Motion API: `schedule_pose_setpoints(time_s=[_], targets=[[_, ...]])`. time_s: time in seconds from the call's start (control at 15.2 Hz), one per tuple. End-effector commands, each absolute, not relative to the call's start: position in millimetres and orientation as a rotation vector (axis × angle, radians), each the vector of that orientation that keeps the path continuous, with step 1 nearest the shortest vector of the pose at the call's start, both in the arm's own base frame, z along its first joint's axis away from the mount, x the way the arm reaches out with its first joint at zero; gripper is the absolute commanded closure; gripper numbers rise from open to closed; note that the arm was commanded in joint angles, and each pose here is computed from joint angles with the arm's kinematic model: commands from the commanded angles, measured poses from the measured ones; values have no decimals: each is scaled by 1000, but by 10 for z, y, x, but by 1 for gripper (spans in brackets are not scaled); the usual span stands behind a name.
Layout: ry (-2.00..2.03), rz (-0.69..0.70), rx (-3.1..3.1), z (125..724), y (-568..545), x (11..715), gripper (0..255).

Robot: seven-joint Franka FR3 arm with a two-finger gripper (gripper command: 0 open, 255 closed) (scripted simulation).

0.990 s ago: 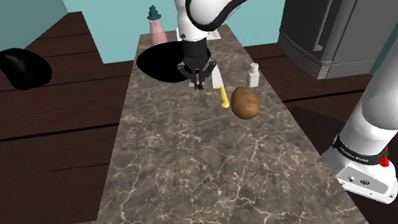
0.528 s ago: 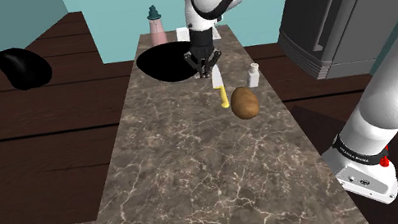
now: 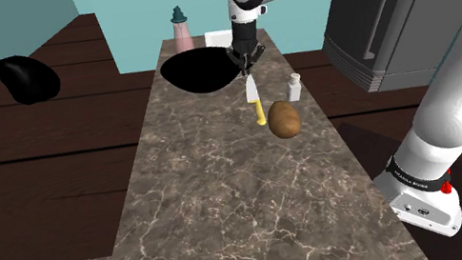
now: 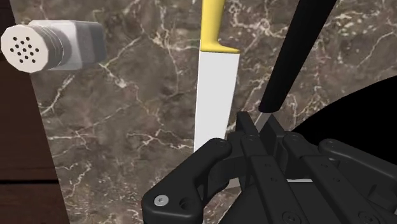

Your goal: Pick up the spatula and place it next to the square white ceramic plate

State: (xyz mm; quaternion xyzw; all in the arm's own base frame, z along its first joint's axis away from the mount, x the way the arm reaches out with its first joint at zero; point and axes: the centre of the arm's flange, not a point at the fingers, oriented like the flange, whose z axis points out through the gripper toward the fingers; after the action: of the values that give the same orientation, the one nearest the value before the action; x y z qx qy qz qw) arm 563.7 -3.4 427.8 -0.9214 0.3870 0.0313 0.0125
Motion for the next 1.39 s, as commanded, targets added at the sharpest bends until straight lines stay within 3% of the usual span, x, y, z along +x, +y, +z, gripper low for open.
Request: schedule_pose_setpoints(time_s=[0.0,1.32], targets=[[1205,96,-2873,4288,-274,5730,255],[1205,96,-2873,4291,-2786,6543,255]])
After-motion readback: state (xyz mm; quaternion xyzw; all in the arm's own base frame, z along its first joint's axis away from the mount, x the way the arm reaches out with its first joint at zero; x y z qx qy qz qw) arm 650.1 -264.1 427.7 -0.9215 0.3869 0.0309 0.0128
